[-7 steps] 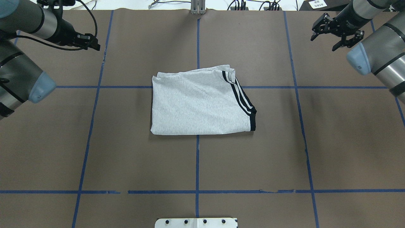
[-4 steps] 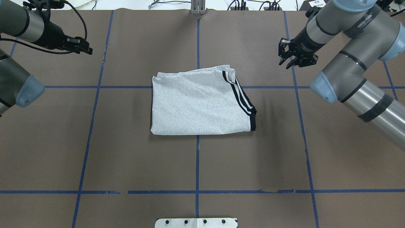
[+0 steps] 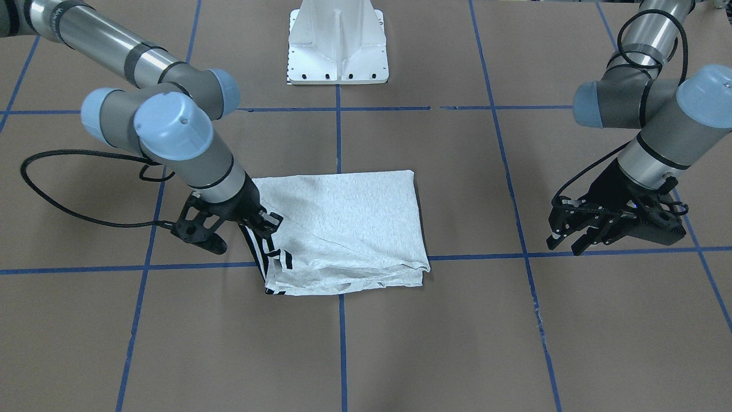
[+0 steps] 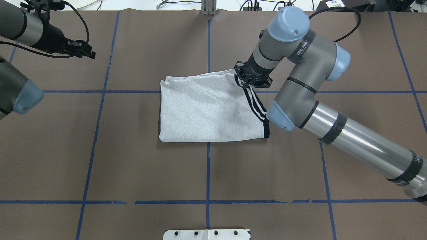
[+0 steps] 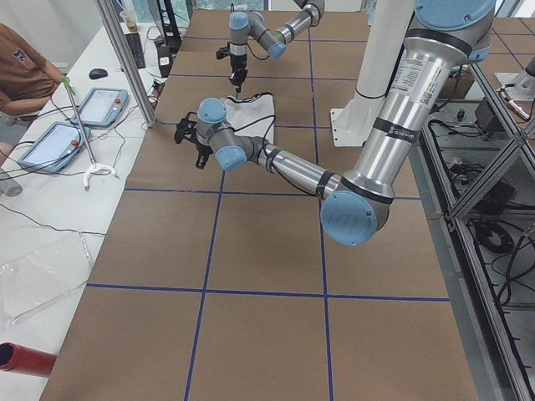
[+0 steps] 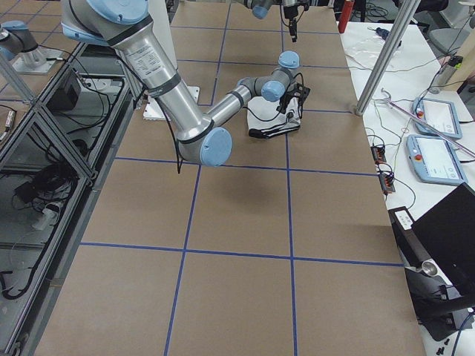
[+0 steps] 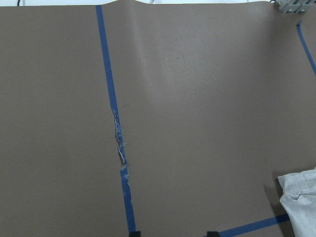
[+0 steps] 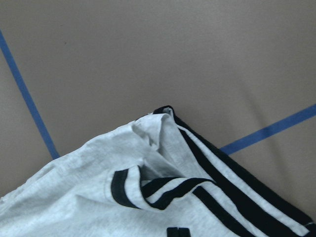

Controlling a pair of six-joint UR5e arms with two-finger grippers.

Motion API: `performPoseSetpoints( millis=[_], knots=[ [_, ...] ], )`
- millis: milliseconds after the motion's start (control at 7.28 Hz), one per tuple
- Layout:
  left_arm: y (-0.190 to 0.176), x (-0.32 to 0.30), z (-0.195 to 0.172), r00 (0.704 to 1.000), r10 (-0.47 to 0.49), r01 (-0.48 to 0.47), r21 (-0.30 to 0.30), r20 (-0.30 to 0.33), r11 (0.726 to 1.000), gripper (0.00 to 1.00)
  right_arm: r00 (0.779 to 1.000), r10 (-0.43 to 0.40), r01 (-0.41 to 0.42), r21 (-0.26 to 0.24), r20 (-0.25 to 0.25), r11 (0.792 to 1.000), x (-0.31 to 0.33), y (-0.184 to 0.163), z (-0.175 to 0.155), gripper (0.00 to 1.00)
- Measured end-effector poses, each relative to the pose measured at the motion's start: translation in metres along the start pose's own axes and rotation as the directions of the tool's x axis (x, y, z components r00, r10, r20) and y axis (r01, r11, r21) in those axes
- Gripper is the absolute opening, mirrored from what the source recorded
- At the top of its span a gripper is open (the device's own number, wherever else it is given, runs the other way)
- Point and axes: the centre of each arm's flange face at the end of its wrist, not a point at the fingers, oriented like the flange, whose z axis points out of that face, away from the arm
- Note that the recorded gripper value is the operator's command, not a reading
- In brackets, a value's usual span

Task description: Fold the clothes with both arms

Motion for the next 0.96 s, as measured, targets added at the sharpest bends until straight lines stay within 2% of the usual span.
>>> performPoseSetpoints(
  millis=[275, 412, 687, 962],
  knots=[
    [0.000, 0.001, 0.000, 1.000, 0.000, 0.000, -0.001, 0.000, 1.000, 0.54, 1.000, 0.002, -0.002, 0.012, -0.025, 1.000, -0.031, 0.002, 0.027, 0.00],
    [0.000, 0.002, 0.000, 1.000, 0.001, -0.001, -0.001, -0.001, 1.000, 0.55, 1.000, -0.004, 0.005, 0.019, -0.017, 1.000, -0.037, -0.004, 0.042, 0.00],
    [-0.001, 0.001, 0.000, 1.000, -0.001, 0.001, 0.000, 0.001, 1.000, 0.55, 1.000, 0.000, 0.001, 0.047, -0.011, 0.999, -0.038, -0.031, 0.064, 0.00],
    [0.000, -0.010, -0.008, 1.000, -0.009, 0.008, 0.006, 0.005, 1.000, 0.54, 0.999, 0.027, -0.024, 0.090, -0.023, 0.996, -0.035, -0.073, 0.058, 0.00]
  ],
)
